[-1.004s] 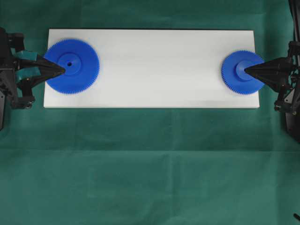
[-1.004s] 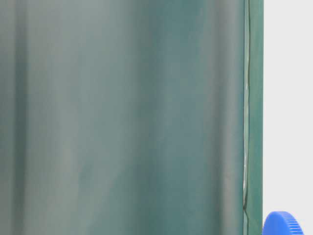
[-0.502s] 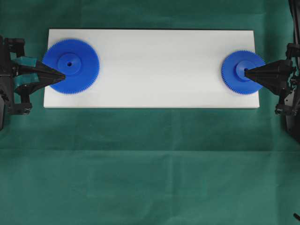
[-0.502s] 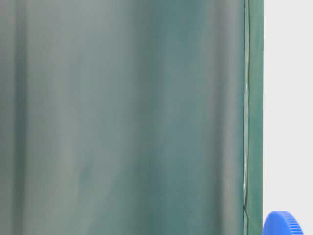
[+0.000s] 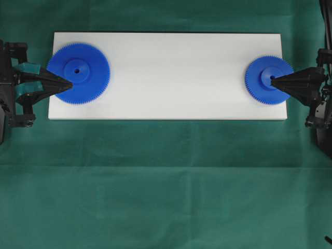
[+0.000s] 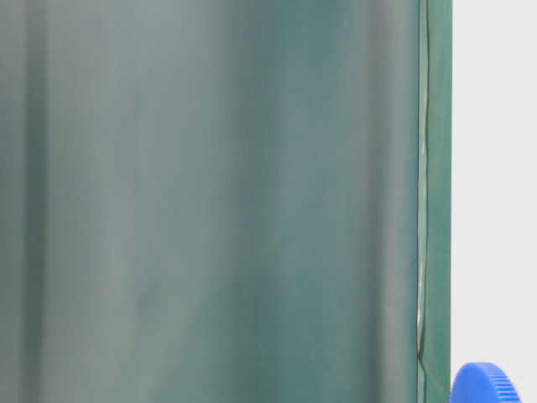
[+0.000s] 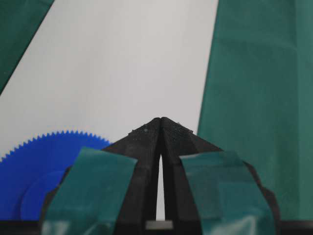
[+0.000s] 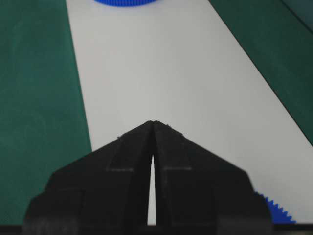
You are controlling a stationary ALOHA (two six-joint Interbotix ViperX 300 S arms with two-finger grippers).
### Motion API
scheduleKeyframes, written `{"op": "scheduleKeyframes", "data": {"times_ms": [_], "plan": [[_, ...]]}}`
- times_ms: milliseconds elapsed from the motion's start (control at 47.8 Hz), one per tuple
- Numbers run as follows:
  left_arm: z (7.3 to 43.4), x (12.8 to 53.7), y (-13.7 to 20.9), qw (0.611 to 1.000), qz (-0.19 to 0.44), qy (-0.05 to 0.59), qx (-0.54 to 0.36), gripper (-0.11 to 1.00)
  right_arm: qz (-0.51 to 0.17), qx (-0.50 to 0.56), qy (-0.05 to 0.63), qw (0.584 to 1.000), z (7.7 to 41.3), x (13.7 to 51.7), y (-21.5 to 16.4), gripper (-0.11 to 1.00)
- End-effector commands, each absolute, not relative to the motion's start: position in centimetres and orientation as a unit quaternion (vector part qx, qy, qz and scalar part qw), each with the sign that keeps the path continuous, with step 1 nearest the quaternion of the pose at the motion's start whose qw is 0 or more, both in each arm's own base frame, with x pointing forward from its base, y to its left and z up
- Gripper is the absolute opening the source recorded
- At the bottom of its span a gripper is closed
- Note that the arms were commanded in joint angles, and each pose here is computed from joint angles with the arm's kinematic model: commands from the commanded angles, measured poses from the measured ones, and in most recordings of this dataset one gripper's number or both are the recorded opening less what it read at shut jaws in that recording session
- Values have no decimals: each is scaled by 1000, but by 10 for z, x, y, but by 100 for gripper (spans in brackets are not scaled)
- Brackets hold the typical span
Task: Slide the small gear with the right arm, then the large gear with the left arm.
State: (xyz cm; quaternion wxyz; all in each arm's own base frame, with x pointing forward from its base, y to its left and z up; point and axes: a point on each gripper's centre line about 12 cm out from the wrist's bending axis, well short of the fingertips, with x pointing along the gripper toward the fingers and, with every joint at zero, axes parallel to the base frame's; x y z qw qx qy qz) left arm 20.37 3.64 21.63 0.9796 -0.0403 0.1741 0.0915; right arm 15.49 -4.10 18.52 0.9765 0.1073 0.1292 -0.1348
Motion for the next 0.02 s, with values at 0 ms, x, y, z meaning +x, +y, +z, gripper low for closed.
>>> {"op": "scheduleKeyframes", "data": {"times_ms": [0], "plan": [[221,206,36,982,90,162,-41,0,-132,107,123,978,189,157,-41,51]]}}
